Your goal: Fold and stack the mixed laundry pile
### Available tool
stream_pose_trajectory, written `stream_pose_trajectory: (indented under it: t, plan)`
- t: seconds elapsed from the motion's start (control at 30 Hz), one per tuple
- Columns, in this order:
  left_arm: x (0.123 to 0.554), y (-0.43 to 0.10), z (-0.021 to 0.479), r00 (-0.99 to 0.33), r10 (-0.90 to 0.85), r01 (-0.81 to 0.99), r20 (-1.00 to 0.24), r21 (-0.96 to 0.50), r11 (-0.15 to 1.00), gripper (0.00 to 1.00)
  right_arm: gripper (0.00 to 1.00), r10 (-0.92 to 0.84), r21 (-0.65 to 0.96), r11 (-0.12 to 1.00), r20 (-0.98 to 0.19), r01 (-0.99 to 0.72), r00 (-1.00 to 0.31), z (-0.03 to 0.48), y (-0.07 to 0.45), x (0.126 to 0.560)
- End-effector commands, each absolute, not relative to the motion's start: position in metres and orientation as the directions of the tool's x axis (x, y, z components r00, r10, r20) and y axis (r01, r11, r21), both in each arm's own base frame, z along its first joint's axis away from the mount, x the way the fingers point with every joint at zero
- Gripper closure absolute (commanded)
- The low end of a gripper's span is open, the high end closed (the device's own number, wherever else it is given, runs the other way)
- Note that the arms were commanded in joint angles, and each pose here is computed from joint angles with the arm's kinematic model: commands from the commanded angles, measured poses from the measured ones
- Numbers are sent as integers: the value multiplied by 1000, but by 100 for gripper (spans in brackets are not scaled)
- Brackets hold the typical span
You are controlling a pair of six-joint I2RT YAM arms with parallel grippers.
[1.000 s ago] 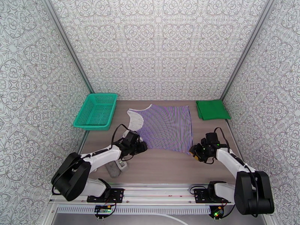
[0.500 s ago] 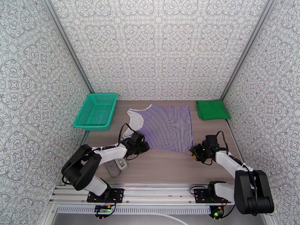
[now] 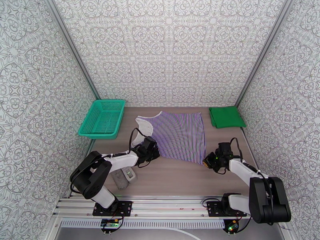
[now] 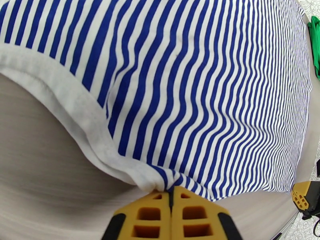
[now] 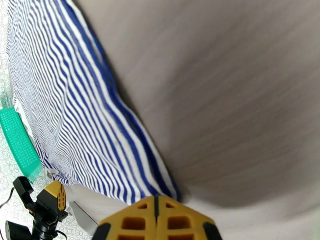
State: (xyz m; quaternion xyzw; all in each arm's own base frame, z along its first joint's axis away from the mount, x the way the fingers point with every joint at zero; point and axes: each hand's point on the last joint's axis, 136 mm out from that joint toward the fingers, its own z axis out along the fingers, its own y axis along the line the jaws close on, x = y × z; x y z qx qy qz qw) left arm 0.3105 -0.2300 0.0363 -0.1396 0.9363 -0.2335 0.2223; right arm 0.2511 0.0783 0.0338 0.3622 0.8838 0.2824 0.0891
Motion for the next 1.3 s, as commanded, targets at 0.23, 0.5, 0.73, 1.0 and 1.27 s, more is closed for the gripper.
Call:
stream_pose_trajectory:
  t: [0.23, 0.5, 0.73, 1.0, 1.27]
  plan:
    - [312, -236, 49, -858, -330, -105, -394, -494, 863, 100, 60, 703, 525, 569, 89, 633, -706, 29, 80, 232]
    - [311, -238, 49, -865, -318, -96, -388, -494, 864, 100, 60, 746, 549, 475, 163, 688, -645, 18, 94, 247]
    - [310, -239, 49, -868, -307, -86, -389, -493, 866, 100, 73, 784, 527, 465, 129, 711, -608, 13, 88, 256]
    - [311, -235, 61, -858, -297, -68, -419, -481, 874, 100, 99, 762, 501, 546, 36, 671, -647, 26, 77, 263]
    - [326, -238, 78, -863, -232, -19, -449, -429, 903, 100, 100, 708, 499, 628, -48, 597, -705, 52, 74, 285]
